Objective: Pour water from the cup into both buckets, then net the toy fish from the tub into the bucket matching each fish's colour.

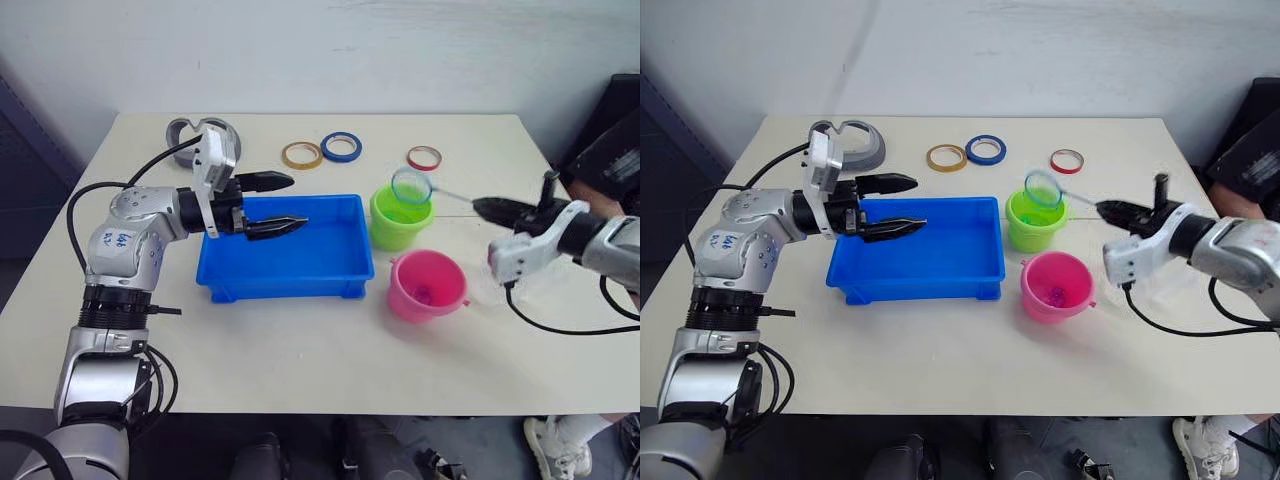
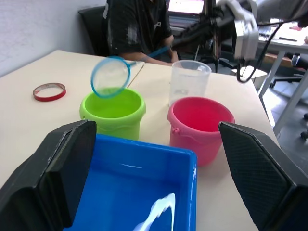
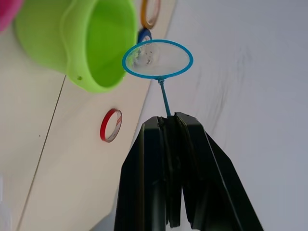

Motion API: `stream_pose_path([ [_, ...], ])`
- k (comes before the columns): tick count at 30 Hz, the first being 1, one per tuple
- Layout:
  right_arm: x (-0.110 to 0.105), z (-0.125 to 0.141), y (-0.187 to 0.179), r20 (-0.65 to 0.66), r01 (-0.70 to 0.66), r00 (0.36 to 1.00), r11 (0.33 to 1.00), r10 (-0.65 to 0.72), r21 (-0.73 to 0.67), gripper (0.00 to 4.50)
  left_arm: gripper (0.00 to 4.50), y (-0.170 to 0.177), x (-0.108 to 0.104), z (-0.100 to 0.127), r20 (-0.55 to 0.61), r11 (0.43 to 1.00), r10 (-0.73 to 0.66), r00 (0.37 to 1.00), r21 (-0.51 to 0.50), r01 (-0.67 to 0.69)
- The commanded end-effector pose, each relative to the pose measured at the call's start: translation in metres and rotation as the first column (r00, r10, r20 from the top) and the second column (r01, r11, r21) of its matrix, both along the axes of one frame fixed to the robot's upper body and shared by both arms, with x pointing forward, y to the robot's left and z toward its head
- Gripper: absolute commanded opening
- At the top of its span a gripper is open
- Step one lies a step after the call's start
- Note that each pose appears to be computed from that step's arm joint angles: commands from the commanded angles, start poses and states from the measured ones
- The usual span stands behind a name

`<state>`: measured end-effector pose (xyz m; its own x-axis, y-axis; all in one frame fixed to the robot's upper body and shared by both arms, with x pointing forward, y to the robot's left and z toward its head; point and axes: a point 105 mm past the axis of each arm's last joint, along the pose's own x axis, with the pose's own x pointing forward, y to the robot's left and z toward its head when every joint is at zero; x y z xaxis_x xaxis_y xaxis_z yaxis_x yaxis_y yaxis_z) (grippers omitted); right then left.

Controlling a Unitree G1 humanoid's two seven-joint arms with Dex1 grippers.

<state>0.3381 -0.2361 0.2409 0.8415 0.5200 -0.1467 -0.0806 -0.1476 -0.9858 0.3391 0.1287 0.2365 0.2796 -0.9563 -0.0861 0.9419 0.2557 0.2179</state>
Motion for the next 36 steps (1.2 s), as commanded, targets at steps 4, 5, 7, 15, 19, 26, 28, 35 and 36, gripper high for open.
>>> stream_pose_path([
  [4,-0.039,0.015,0.044,-0.456,0.057,0.819,0.742,0.347,0.668,0.0,4.43,0.021,-0.065,0.008,-0.027,0.967,-0.163,0.986,0.194,0.165],
  [5,-0.048,0.014,0.054,-0.499,0.072,0.751,0.699,0.431,0.712,0.0,4.43,0.026,-0.072,0.009,-0.044,0.962,-0.165,0.985,0.211,0.17],
  [7,-0.067,0.008,0.074,-0.557,0.088,0.607,0.649,0.566,0.755,0.0,4.43,0.037,-0.089,0.012,-0.099,0.949,-0.171,0.98,0.251,0.191],
  [15,-0.103,-0.073,0.122,-0.739,0.044,0.333,0.773,0.586,0.633,0.0,4.43,0.064,-0.13,-0.011,-0.252,0.892,-0.093,0.963,0.409,0.193],
  [19,-0.096,-0.124,0.133,-0.781,0.009,0.372,0.84,0.502,0.543,0.0,4.43,0.064,-0.132,-0.022,-0.233,0.895,-0.048,0.971,0.422,0.146],
  [26,-0.086,-0.159,0.132,-0.794,-0.01,0.415,0.874,0.445,0.485,1.67,4.5,0.066,-0.129,-0.03,-0.209,0.901,-0.005,0.978,0.423,0.094],
  [28,-0.085,-0.161,0.13,-0.797,-0.009,0.419,0.879,0.436,0.476,2.68,4.5,0.067,-0.127,-0.03,-0.203,0.906,0.006,0.979,0.415,0.081],
  [35,-0.087,-0.1,0.096,-0.754,0.122,0.483,0.818,0.446,0.562,4.46,4.5,0.072,-0.107,-0.019,-0.209,0.953,0.067,0.976,0.304,-0.001],
  [36,-0.092,-0.08,0.083,-0.743,0.158,0.491,0.793,0.454,0.589,4.46,4.5,0.072,-0.103,-0.014,-0.21,0.964,0.069,0.975,0.265,-0.011],
])
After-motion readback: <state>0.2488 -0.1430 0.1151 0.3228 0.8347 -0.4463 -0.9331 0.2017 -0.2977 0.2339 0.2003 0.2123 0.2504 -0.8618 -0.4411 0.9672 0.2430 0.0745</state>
